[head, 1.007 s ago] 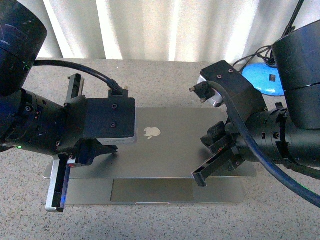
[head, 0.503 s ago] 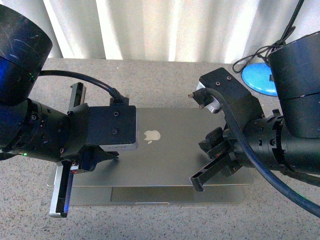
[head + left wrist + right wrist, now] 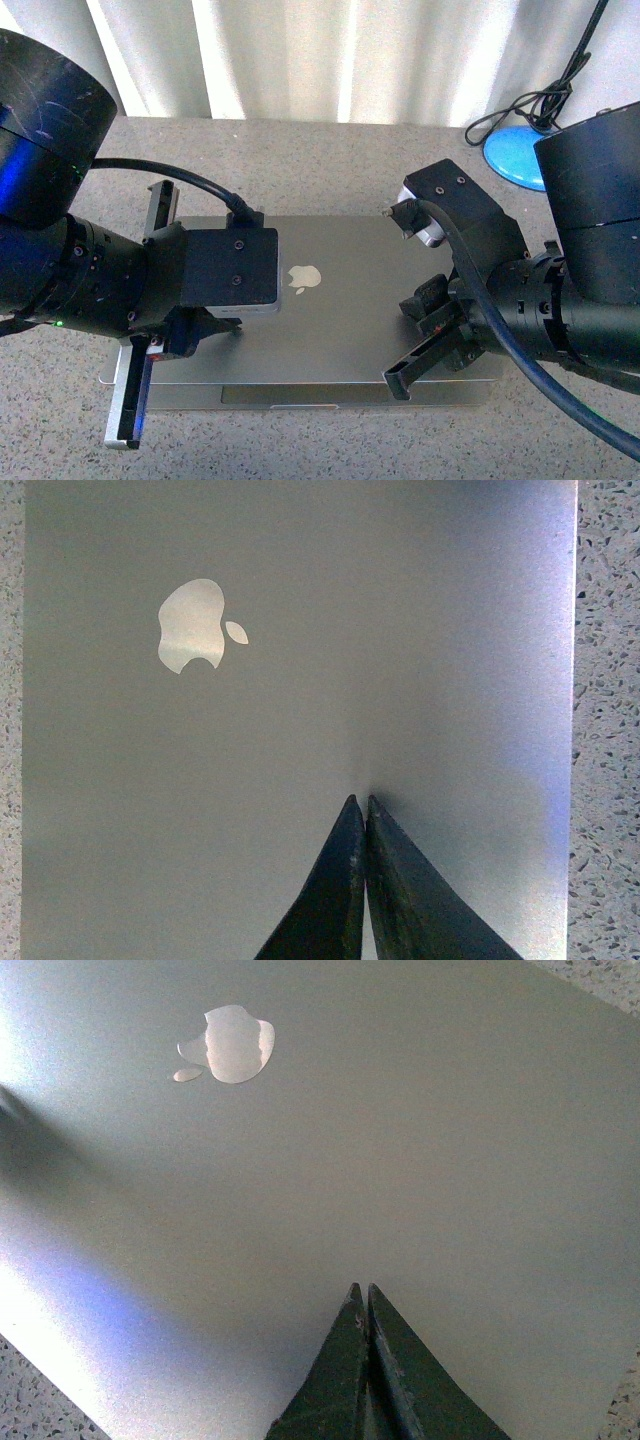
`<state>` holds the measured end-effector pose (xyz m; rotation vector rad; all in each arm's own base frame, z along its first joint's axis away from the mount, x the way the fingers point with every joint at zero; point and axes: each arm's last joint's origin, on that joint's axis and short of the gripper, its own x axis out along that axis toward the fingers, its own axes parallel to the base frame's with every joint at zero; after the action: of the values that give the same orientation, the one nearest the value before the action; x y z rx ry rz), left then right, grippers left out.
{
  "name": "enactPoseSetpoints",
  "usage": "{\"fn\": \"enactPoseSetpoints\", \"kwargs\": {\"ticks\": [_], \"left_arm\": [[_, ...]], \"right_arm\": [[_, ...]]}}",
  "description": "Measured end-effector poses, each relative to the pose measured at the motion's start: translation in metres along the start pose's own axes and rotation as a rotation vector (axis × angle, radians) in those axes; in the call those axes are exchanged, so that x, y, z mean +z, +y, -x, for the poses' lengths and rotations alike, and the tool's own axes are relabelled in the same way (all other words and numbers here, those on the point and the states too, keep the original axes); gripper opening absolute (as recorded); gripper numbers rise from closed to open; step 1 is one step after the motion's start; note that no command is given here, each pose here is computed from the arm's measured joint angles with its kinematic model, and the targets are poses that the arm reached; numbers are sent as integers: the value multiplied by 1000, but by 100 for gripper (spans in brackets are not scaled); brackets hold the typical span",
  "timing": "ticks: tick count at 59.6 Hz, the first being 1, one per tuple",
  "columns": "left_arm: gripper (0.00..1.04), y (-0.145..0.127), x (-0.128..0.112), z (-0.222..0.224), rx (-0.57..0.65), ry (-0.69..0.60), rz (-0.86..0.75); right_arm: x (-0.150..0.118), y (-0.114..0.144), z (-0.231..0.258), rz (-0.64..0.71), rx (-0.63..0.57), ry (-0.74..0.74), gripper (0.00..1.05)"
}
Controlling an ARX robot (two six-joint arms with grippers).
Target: Close laptop
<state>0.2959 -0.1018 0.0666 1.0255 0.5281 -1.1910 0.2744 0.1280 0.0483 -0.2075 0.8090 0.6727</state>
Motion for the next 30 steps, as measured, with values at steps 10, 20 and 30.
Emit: {"fn": "enactPoseSetpoints", "kwargs": {"ticks": [10, 20, 30], "left_arm": [[4, -1, -1, -1, -8, 3, 3], [4, -3, -2, -4, -20, 8, 8], [4, -5, -6, -9, -26, 10, 12]], "right_arm": [[-4, 0, -3, -13, 5, -2, 1], [-9, 0, -6, -22, 9, 3, 1], [-14, 1, -7, -28, 15, 15, 1]]}}
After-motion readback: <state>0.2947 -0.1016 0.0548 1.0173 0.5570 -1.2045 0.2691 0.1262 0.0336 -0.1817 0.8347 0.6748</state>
